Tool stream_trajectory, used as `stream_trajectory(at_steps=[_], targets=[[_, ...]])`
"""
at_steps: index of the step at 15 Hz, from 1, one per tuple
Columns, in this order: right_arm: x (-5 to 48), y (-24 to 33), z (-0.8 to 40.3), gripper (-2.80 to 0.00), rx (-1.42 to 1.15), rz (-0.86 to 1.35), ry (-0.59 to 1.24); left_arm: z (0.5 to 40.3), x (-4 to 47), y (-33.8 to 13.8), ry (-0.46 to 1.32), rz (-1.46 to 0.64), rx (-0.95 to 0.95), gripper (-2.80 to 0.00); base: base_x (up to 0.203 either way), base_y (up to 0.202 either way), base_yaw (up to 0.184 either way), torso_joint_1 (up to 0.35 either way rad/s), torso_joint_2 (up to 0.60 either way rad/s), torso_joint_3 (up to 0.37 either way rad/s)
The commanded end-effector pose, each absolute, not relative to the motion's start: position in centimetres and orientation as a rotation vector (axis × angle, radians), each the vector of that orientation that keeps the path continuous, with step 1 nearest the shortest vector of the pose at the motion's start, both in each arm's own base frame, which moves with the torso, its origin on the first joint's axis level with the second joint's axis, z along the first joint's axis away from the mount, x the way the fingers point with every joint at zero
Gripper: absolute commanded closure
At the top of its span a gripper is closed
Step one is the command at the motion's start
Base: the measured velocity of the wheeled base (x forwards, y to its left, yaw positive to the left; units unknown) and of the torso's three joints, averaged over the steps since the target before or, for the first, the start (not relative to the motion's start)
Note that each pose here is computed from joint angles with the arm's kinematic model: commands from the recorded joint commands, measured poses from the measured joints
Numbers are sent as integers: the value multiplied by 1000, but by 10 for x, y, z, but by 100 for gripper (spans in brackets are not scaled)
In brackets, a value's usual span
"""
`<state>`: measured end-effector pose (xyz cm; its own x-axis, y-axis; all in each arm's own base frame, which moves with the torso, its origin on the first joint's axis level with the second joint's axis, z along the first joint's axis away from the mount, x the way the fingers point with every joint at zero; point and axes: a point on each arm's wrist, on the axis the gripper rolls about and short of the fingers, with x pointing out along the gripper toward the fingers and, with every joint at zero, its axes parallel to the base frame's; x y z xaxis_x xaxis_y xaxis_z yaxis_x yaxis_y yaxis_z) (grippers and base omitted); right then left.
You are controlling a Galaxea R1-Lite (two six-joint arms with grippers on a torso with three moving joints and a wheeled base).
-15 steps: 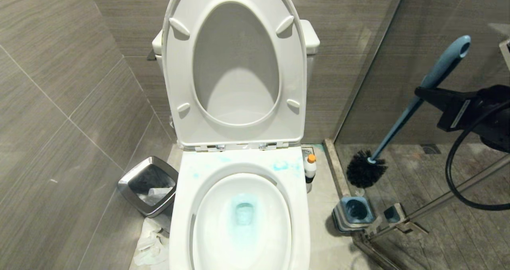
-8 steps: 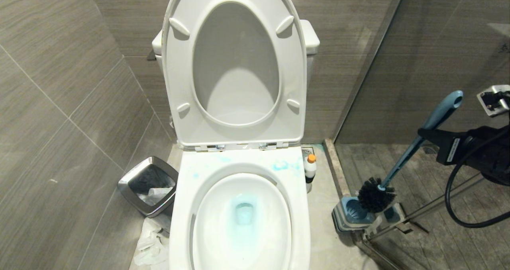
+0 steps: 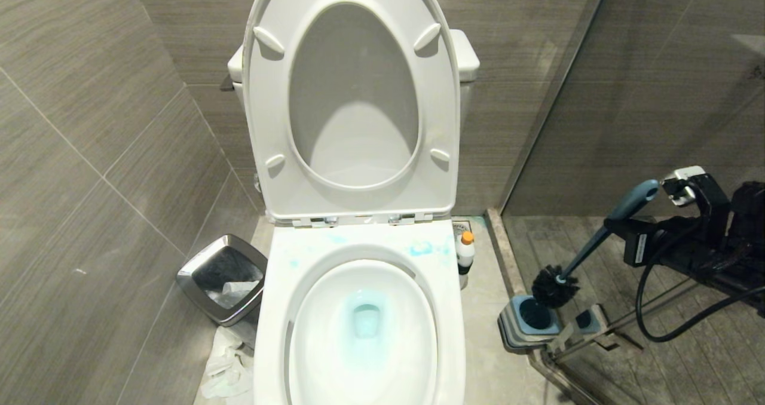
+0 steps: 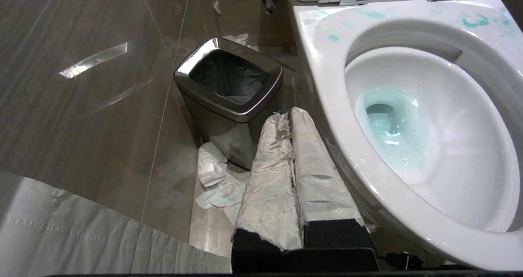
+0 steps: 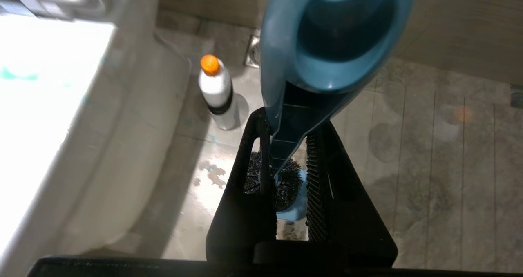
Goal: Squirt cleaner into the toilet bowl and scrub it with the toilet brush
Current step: Put the toilet brush back
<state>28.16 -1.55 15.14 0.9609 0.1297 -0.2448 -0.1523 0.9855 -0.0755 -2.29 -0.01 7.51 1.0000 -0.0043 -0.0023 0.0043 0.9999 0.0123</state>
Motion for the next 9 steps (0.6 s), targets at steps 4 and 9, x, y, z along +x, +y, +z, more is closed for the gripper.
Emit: stream_trajectory(at_steps=[4,9], targets=[[311,-19,110,0,-179,202,318,75,-23,0,5,-5,12,0,0,0,0,0,0,0],[327,-20,88,0,-181,210,375,75,-23,0,5,-5,12,0,0,0,0,0,0,0]])
